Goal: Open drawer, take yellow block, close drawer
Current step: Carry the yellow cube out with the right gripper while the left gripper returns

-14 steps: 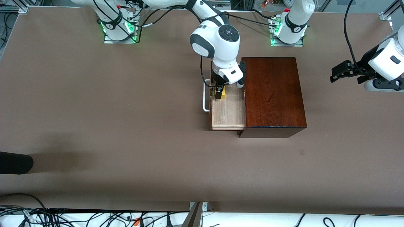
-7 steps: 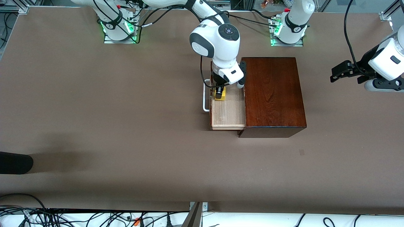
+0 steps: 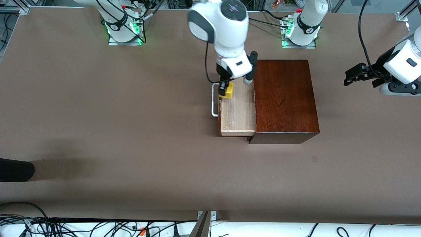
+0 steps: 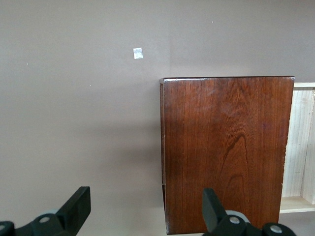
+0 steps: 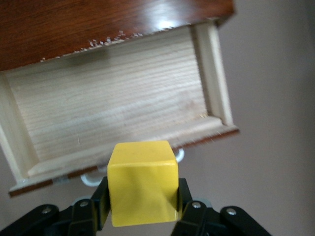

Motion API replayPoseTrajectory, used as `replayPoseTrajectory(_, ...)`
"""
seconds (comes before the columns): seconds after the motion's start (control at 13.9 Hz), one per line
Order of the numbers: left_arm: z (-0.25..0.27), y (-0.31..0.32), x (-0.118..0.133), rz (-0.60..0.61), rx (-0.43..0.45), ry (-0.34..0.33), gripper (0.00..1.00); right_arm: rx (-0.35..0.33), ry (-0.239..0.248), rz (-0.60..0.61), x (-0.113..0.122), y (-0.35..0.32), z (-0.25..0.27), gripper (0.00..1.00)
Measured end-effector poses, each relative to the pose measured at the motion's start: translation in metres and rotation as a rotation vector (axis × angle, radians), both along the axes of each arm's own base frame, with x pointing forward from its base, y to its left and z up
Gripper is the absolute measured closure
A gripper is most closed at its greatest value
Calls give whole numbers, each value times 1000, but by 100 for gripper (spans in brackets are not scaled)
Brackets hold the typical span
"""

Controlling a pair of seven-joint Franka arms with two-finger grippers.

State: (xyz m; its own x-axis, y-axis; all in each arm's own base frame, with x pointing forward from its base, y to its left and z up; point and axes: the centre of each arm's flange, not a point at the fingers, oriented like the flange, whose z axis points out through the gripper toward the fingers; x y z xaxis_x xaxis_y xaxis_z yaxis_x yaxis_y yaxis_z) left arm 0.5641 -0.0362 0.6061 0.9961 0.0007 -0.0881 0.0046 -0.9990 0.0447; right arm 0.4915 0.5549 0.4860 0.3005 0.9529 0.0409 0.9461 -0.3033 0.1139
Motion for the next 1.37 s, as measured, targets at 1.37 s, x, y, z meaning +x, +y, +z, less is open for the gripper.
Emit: replayPoseTrajectory(1.37, -15, -279, -47, -550, -90, -72, 0, -68, 281, -732, 185, -470, -75, 44)
